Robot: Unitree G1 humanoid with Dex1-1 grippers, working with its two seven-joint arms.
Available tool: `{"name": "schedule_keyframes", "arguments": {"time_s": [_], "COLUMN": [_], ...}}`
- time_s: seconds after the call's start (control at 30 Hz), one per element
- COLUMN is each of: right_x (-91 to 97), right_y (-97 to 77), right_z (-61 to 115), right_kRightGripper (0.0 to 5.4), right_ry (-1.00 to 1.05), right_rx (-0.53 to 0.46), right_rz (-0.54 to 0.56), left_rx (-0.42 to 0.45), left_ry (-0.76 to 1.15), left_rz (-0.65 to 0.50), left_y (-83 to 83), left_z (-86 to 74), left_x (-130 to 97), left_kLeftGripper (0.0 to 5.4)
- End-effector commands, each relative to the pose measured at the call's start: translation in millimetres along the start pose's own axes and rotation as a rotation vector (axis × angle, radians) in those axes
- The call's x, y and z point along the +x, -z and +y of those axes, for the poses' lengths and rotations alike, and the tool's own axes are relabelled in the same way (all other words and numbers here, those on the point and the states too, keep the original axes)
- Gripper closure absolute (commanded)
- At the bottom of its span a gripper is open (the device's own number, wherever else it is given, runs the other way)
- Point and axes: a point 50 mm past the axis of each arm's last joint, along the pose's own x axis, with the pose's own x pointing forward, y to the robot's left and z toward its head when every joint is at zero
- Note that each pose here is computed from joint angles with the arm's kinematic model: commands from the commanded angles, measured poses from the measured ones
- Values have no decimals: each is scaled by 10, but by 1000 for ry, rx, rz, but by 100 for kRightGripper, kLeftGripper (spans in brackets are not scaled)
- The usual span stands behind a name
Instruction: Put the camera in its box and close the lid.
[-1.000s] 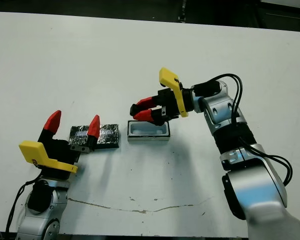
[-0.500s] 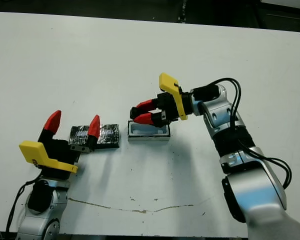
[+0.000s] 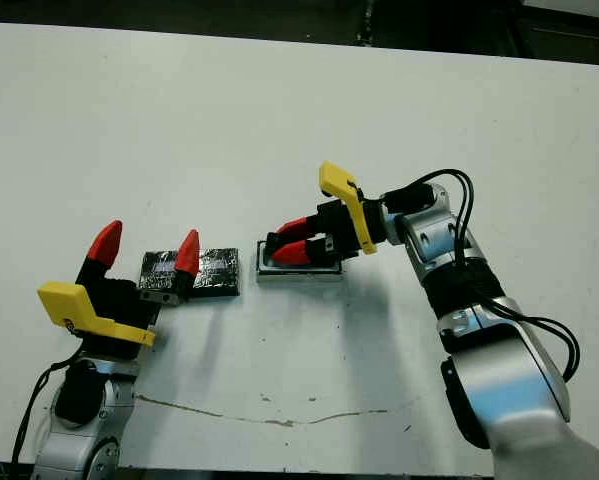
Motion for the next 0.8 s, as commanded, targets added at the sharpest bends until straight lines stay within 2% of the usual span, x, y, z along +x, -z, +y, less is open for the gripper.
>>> {"name": "schedule_keyframes", "arguments": {"time_s": [0.03,0.37,0.5,0.63,0.8], "right_x": [-82,-105,-89,-75,-80], "right_y": [221,195,151,143,124], "right_z": [30,28,33,39,44], "right_kRightGripper": [374,374,374,374,296], "right_ry": [21,35,5,-35,-42], "right_rx": [59,50,26,46,24], "right_rz": [39,20,49,103,112], "left_rx": [11,26,7,5,7], "left_ry": [-1,-3,1,-1,2], "left_rz": [14,17,15,19,21], "left_y": [23,26,31,26,26], "left_z": [11,11,7,5,8], "left_x": [-19,-24,-24,-25,-29], "left_kLeftGripper": [0,0,0,0,0]}}
